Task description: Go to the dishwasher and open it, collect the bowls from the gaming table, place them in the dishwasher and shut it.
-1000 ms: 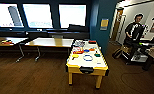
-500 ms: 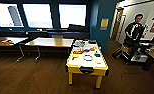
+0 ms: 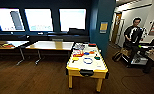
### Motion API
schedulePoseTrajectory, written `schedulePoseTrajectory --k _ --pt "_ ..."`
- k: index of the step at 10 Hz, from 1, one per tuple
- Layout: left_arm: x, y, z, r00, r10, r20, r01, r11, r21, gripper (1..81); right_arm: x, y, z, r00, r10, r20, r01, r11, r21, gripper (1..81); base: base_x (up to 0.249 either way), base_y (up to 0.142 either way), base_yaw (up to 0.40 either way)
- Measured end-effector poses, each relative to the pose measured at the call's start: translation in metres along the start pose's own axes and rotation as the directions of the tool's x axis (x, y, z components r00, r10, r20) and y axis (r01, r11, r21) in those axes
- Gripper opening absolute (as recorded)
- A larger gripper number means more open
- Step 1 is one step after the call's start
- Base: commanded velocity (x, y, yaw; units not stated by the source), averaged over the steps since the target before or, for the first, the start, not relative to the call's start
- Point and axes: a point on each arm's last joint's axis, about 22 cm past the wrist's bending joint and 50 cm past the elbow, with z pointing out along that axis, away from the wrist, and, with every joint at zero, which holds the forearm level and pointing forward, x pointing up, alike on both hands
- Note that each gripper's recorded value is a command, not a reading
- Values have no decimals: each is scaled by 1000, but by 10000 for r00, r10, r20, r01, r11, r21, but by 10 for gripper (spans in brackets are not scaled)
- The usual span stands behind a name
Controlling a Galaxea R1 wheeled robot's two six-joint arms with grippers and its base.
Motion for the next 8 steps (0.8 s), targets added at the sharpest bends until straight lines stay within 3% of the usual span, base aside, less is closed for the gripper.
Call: schedulePoseTrajectory --k 3,5,7,8 --pt "4 0 -4 9997 142 -178 -140 9999 85 10 4 -3 -1 9998 -113 -163 115 9999 84 10 0 0 0" --pt "3 -4 -3 9998 130 -169 -127 9998 173 10 3 -4 -1 9998 -121 -136 122 9999 87 10 -116 0 0" --pt "23 -9 -4 9989 220 -403 -209 9994 279 10 23 -14 0 9990 -184 -418 192 9996 183 10 -74 0 0" --pt "-5 -9 -2 9999 83 -119 -79 9995 298 10 0 -9 0 9998 -141 -169 144 9998 155 10 0 0 0"
